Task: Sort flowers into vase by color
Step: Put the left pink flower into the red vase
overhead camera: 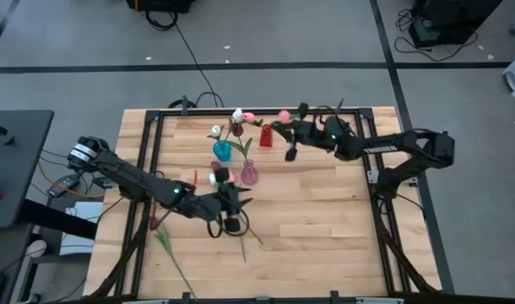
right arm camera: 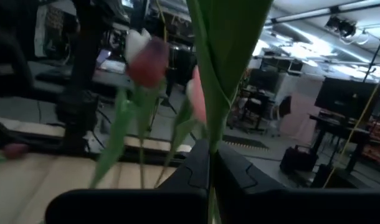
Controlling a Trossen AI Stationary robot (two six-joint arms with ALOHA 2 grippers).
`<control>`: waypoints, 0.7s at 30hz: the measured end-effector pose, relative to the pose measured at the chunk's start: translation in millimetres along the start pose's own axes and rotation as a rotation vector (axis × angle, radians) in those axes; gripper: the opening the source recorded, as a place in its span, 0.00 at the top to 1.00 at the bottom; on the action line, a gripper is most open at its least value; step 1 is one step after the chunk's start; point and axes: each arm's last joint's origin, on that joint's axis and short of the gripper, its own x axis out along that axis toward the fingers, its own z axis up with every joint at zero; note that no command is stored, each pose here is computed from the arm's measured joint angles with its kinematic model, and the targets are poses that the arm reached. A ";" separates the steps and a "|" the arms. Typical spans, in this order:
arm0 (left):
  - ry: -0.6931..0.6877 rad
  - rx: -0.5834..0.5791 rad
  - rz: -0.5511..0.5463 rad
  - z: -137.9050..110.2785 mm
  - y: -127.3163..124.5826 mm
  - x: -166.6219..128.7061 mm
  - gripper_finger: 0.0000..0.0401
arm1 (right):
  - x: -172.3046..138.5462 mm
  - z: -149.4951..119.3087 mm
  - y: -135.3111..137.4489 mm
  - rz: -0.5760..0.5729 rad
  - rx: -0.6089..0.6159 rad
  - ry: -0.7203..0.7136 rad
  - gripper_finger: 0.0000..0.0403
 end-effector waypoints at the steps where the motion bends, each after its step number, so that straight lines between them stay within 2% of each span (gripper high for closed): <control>1: -0.001 -0.024 -0.001 -4.4 3.7 -5.4 0.70 | 5.1 -1.0 -4.4 -0.004 -0.002 0.000 0.96; 5: -0.009 -0.117 -0.008 -19.3 15.7 -23.4 0.72 | 20.6 -4.4 -19.8 -0.020 -0.010 -0.002 0.96; 11: -0.020 -0.245 -0.031 -36.2 25.7 -43.6 0.74 | 29.6 -19.3 -33.1 -0.028 0.013 0.073 0.96; 14: -0.011 -0.260 -0.047 -41.9 24.8 -48.7 0.74 | 29.6 -30.8 -34.6 -0.029 0.026 0.128 0.96; 18: -0.005 -0.270 -0.062 -43.6 22.2 -52.2 0.74 | 28.3 -27.1 -38.3 -0.038 0.035 0.118 0.96; 21: -0.008 -0.266 -0.076 -43.7 19.5 -54.5 0.74 | 27.4 -25.7 -35.7 -0.003 0.046 0.127 0.96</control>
